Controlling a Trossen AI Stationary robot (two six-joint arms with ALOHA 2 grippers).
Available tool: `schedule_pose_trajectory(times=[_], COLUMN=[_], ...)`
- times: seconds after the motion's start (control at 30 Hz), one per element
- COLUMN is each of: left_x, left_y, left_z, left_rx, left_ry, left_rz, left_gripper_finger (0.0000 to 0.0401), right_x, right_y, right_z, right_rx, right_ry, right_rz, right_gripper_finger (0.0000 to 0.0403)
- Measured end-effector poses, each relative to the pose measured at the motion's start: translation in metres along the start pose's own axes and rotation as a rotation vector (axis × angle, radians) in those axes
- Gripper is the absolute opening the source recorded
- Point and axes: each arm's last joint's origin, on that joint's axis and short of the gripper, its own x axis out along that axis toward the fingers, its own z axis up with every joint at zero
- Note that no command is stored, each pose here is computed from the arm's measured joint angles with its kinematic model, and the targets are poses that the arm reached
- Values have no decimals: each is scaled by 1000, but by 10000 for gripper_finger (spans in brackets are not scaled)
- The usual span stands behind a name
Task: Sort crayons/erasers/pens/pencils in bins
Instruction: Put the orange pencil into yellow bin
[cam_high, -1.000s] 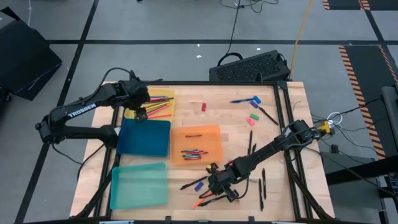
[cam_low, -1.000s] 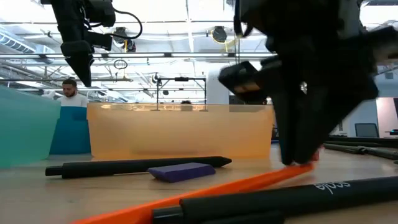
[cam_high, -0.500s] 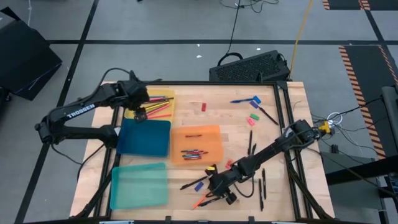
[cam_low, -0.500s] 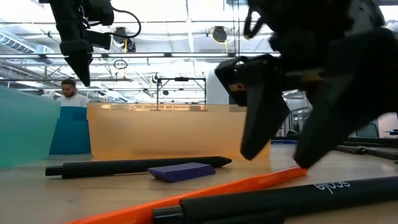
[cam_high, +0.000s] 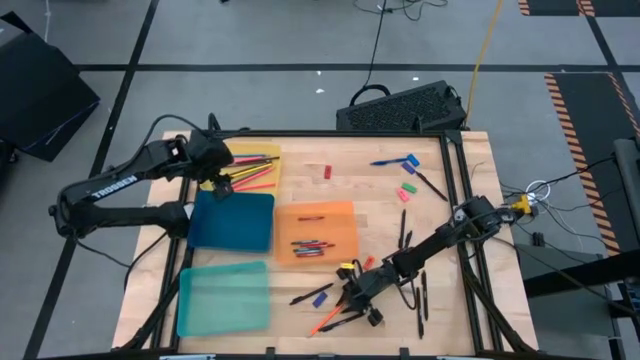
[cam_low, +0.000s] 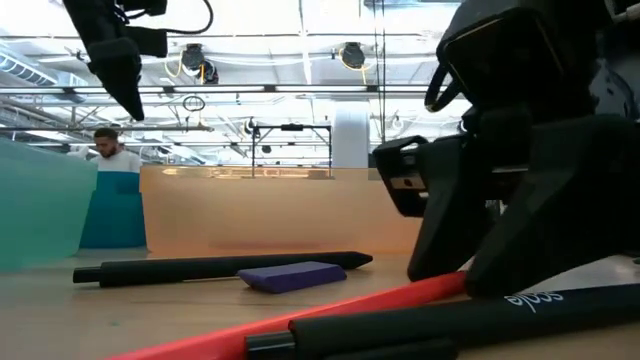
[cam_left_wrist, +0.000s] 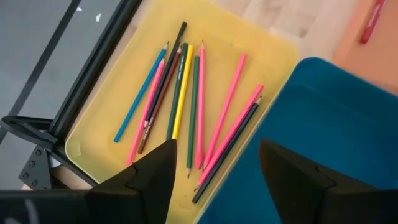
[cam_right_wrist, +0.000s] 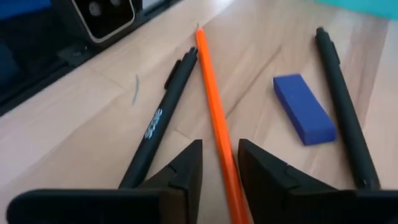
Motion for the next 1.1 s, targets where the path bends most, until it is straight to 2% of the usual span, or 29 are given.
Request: schedule_pose_trajectory(times=[0.3, 0.6, 0.9, 1.1], left_x=[-2, -3, -4, -5], left_y=[-1, 0, 0, 1], left_z=[0, 2, 13, 17], left_rx=[6, 40, 8, -33], left_ry=[-22, -45, -156, -200], left_rz=[-1, 1, 8, 1], left_gripper_finger=[227, 227, 227, 227], right_x=[24, 25, 25, 17], right_y=[-4, -3, -2, 2], right_z=[-25, -33, -36, -26], right_rx=[2, 5, 9, -2], right_ry=[-82, 0, 32, 52], right_rz=[-12, -1, 40, 13], right_gripper_finger=[82, 64, 17, 13])
